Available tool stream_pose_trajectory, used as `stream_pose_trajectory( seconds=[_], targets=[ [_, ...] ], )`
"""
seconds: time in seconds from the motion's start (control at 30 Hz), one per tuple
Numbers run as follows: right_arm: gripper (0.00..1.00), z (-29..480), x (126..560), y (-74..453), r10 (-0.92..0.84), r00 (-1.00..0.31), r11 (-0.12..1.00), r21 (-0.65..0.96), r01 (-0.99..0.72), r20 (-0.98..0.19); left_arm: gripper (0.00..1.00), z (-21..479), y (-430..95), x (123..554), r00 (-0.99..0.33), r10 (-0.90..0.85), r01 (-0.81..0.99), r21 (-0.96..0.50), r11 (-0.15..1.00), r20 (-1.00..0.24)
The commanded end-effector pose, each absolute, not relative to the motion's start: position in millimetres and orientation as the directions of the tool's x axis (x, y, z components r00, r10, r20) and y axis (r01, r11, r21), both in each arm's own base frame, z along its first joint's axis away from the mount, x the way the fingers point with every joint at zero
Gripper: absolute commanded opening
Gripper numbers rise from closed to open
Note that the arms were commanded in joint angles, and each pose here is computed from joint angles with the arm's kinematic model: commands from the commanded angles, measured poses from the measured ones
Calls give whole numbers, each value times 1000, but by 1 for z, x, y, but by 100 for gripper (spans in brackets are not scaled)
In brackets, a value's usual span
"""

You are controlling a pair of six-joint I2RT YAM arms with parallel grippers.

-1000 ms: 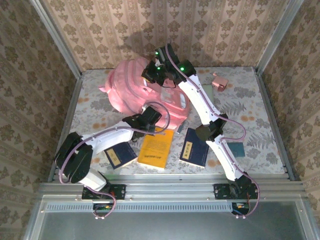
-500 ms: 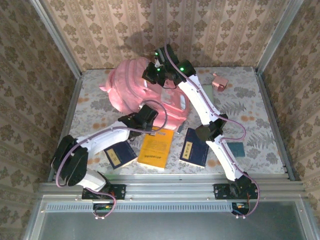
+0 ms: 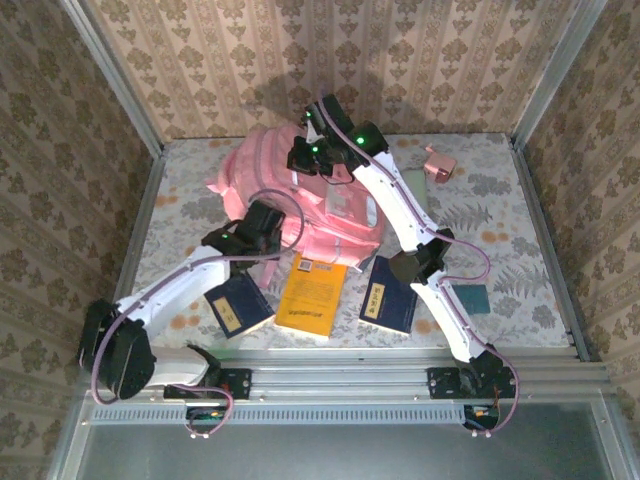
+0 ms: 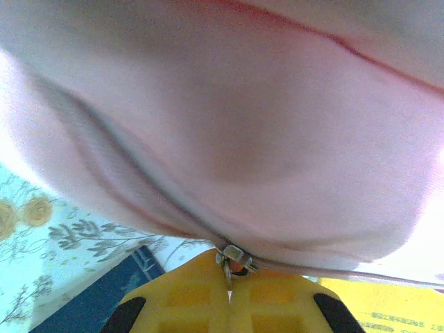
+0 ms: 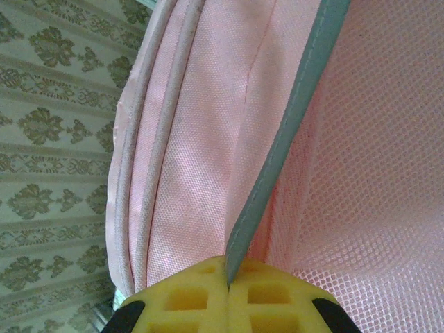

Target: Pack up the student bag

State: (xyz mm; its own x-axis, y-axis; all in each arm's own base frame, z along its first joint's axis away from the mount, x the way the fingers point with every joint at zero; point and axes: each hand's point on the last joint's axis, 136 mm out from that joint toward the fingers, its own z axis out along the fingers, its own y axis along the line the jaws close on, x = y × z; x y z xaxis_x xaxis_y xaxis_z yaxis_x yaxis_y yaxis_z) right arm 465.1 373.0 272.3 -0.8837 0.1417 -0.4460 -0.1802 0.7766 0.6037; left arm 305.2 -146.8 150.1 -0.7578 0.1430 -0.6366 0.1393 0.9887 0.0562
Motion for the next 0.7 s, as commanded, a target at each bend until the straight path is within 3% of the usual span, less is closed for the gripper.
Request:
stream_pose_trajectory(
  seconds=[0.0,0.3,0.67],
  targets=[
    [0,301,455,376,89,-852,737,610,-293,-516,0,158,-121,302,-773,64,62,25,998,-632],
    [0,307,438,390,-39,-827,677,594,-435,-561,0,168,-95,306,-785,-46,-8,-64,998,-618],
    [0,304,424,446,-139,-750,534,589,-607,-647,0,164,-141,279,-789,0,137,-176,975,-614]
  ],
)
